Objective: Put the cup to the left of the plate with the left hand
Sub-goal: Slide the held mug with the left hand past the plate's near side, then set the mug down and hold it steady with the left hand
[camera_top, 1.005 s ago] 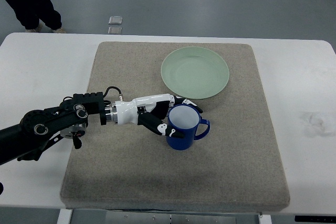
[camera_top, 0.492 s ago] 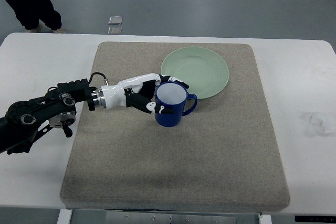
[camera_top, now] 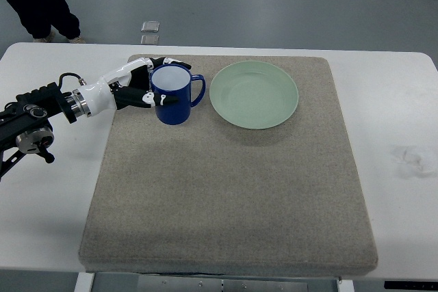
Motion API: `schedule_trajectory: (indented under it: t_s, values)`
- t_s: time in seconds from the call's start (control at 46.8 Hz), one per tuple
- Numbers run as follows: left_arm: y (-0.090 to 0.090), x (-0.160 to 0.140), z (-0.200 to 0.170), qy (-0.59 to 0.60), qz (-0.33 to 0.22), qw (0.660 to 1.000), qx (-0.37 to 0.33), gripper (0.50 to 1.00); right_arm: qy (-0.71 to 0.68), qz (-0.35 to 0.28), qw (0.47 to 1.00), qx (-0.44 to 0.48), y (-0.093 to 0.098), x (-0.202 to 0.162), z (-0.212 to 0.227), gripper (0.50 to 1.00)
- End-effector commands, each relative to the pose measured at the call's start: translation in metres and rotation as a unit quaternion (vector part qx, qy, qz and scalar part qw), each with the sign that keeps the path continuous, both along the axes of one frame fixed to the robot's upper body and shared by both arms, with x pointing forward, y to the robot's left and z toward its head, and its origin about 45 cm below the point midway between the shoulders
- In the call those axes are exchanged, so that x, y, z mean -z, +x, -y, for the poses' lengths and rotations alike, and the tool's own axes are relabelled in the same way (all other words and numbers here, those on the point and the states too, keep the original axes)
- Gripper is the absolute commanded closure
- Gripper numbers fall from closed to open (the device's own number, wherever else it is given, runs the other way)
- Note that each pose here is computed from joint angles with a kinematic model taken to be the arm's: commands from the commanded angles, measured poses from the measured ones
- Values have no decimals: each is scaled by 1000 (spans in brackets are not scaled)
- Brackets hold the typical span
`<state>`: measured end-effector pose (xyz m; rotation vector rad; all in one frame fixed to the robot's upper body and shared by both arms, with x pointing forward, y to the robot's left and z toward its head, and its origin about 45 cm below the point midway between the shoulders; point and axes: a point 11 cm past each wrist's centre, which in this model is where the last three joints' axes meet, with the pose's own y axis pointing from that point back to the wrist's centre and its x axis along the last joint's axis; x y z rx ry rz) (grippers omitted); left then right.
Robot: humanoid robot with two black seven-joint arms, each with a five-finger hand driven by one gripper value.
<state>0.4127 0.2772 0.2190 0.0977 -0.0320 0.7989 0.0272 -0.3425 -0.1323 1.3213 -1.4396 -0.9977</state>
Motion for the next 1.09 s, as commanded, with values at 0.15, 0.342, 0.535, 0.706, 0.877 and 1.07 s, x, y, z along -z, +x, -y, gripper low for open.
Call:
schedule_trajectory:
  t_s: [0.15, 0.342, 0.535, 0.706, 0.877, 1.07]
  values:
    - [10, 5, -25, -4, -3, 998, -56, 825, 0, -1, 1000, 0, -1, 0, 0, 568]
    - [13, 14, -30, -1, -5, 997, -77, 827, 0, 0, 1000, 0, 0, 0, 0, 568]
    - [12, 24, -26, 5, -7, 997, -83, 827, 0, 0, 1000, 0, 0, 0, 0, 568]
    - [9, 28, -26, 9, -8, 997, -81, 827, 0, 0, 1000, 0, 0, 0, 0, 568]
    - [9, 30, -24, 2, 8, 996, -89, 825, 0, 0, 1000, 0, 0, 0, 0, 568]
    - [9, 33, -18, 6, 29, 995, -92, 823, 0, 0, 1000, 0, 0, 0, 0, 568]
